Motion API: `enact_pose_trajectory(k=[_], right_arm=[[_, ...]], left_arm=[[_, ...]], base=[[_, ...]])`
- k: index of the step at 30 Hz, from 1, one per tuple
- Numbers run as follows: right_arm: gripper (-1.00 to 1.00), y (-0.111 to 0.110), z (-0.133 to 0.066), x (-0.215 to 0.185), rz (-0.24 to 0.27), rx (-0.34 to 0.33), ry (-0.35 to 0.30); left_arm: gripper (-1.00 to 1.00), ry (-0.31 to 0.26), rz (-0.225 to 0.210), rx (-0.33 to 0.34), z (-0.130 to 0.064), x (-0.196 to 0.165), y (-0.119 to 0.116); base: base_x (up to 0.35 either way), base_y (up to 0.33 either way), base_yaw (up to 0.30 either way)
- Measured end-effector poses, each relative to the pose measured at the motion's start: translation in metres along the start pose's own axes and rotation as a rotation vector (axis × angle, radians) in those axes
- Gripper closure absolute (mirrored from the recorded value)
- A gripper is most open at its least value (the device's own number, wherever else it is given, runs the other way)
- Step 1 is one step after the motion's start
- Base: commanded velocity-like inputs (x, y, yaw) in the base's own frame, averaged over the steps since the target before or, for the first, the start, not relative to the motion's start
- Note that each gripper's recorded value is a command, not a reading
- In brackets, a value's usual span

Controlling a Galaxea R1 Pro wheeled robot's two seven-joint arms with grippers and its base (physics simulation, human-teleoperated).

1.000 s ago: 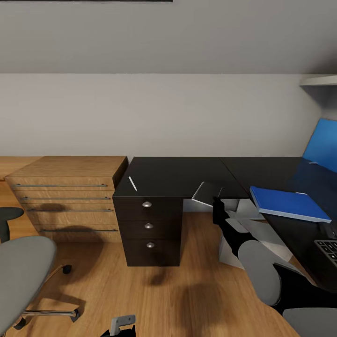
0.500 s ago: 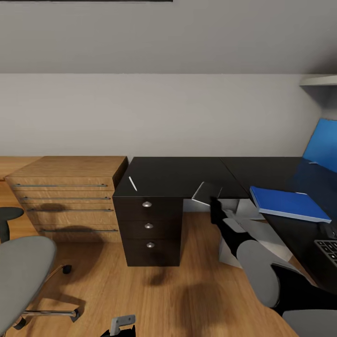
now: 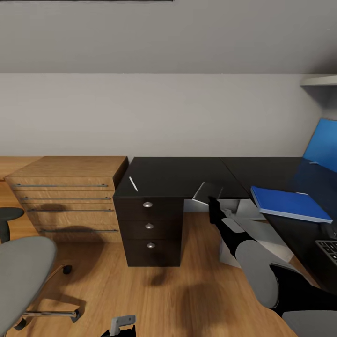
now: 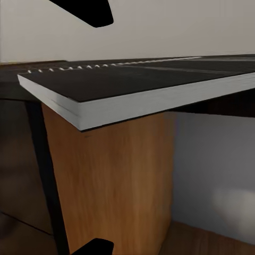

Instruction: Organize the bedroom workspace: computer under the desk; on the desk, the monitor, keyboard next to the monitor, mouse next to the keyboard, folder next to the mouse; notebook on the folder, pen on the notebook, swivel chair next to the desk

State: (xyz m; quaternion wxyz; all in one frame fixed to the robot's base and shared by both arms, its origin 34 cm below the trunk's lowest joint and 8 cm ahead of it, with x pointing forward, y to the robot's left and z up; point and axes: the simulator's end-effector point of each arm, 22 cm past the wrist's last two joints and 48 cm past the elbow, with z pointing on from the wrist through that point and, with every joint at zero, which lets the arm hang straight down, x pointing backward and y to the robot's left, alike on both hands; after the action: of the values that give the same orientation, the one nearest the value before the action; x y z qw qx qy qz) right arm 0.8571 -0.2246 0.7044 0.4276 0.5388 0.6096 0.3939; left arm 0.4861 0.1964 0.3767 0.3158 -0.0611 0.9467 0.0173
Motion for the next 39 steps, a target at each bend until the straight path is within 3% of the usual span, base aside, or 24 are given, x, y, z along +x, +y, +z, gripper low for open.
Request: enact_pose_trajectory(k=[39], right_arm=[[-1.00, 0.0016, 0.0001, -0.0011, -0.008, -0.005, -0.005]], left_arm=[[-1.00, 0.002, 0.000, 0.000, 0.0000, 0.0005, 0.0000]], base=[[0.031, 0.027, 0.000]])
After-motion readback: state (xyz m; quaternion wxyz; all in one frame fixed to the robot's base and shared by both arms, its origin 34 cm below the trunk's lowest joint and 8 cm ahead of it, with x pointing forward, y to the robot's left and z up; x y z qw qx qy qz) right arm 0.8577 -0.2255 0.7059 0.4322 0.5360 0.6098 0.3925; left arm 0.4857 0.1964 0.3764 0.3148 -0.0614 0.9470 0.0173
